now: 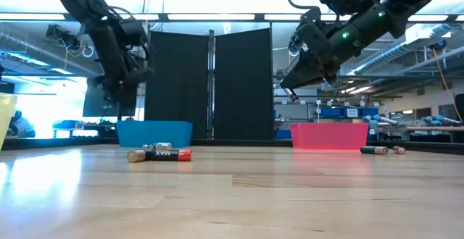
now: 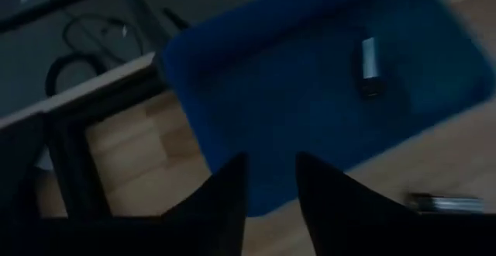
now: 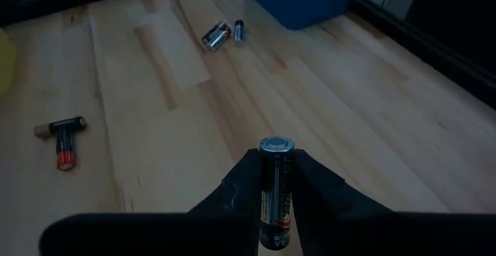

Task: Sort batteries
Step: Put the silver battery into the blue bin

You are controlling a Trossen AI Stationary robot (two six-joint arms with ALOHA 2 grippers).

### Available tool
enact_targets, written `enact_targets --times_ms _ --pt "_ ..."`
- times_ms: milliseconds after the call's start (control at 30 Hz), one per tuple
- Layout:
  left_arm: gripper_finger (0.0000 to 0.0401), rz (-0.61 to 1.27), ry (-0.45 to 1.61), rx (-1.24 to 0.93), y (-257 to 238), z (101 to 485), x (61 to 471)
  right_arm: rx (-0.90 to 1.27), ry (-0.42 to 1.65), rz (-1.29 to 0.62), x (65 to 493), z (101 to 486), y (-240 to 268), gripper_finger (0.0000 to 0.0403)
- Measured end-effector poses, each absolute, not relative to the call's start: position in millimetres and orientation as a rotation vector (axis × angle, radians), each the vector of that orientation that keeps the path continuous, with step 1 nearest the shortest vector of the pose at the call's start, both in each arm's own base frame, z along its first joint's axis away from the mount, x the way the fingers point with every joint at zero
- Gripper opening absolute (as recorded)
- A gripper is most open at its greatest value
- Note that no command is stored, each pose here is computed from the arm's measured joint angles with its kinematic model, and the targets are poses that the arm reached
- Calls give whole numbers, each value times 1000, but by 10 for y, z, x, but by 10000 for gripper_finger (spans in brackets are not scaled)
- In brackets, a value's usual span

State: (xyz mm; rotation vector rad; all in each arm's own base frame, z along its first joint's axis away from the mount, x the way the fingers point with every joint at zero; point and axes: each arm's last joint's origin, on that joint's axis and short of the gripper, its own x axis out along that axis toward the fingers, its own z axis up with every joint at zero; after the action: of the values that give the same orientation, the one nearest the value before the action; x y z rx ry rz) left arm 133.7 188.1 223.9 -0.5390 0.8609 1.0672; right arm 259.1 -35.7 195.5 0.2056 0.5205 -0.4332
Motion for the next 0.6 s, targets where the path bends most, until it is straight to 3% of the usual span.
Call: enact_targets --times_ms 267,600 --pt "168 1087 917 -582 2045 2047 1331 206 515 -429 2596 1960 -348 59" --pt "173 1067 928 -571 2051 2041 1325 207 514 -429 2596 1961 -349 59"
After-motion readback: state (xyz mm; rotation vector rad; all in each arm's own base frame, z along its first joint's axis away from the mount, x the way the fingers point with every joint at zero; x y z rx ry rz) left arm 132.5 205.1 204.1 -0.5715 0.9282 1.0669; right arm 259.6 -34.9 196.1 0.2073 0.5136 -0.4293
